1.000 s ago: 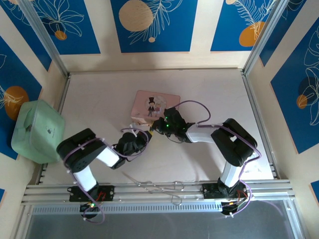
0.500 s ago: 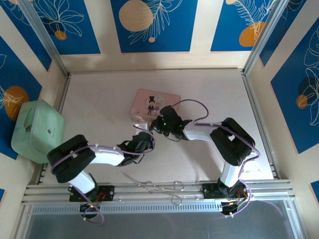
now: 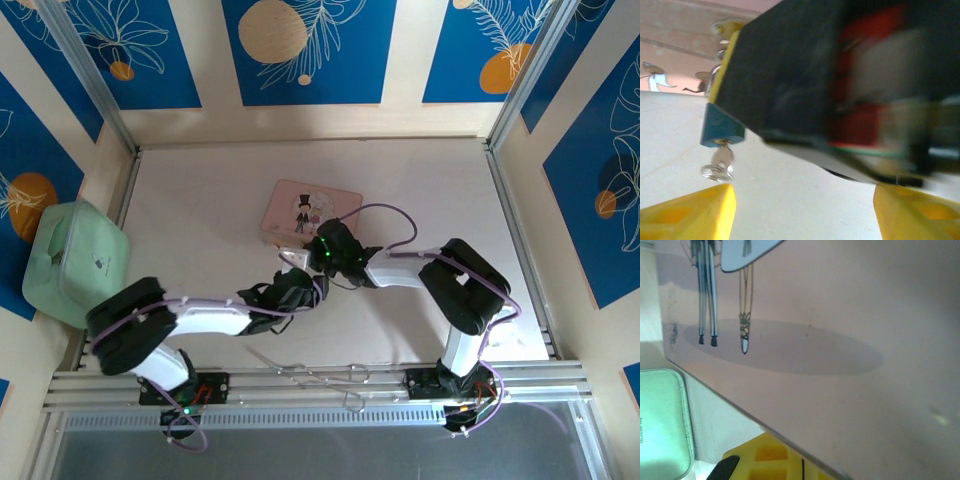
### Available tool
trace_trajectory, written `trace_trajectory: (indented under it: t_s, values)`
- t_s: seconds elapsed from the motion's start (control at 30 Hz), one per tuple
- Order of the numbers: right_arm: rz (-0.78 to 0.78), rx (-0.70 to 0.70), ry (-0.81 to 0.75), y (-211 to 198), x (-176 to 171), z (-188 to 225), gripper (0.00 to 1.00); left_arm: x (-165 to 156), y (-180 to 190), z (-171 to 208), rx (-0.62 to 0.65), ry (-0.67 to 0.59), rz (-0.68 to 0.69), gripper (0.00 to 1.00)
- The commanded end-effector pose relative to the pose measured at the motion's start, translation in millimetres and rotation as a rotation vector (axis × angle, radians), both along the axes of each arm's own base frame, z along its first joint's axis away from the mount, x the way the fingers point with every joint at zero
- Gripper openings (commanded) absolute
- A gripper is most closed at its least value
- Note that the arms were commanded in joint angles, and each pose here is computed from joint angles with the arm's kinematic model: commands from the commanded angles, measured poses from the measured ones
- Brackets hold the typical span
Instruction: Unlock the padlock with the key
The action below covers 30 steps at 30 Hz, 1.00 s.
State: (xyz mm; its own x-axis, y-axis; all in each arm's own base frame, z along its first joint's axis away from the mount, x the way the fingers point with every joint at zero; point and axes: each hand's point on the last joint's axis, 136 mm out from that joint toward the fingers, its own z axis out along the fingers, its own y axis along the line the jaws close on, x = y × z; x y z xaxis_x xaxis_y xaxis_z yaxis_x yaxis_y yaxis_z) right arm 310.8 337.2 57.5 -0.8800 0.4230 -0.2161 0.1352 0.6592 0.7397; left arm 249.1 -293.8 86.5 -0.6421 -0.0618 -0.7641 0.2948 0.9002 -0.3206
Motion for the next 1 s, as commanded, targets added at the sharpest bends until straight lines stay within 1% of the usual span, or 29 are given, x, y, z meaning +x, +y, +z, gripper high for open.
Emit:
trace_trajectory:
  t_s: [0.0,0.07,0.13,0.23,0.3,0.37,0.47,0.5,0.57,0.63,0.73,0.97]
  values:
    - [0.124,-0.1,0.4,-34,-84,-87,0.0,-11,41,13,0.081,0.071,0.099,0.7]
    - [0.162,-0.077,0.329,-33,-77,-78,0.0,-16,60,24,0.003,0.138,0.16,0.63]
    - [0.189,-0.071,0.269,-33,-75,-69,0.0,-20,73,32,-0.111,0.195,0.192,0.58]
    - [0.204,-0.076,0.227,-34,-73,-60,0.0,-23,89,33,-0.267,0.276,0.234,0.48]
    - [0.203,-0.087,0.225,-36,-73,-59,0.0,-24,98,32,-0.317,0.301,0.248,0.44]
    - [0.201,-0.085,0.223,-37,-74,-60,0.0,-23,103,33,-0.34,0.307,0.252,0.44]
    - [0.214,-0.038,0.199,-32,-74,-56,0.0,-21,97,32,-0.391,0.307,0.226,0.44]
    - [0.22,-0.016,0.189,-30,-73,-54,0.0,-21,92,30,-0.416,0.313,0.212,0.45]
    - [0.229,0.027,0.181,-29,-72,-51,0.0,-19,80,23,-0.475,0.341,0.182,0.44]
    - [0.219,0.021,0.198,-33,-72,-55,0.0,-18,70,21,-0.518,0.354,0.156,0.41]
    - [0.223,0.003,0.214,-34,-76,-60,0.0,-13,61,19,-0.56,0.365,0.147,0.4]
    - [0.223,0.029,0.228,-32,-77,-64,0.0,-1,36,14,-0.661,0.398,0.094,0.38]
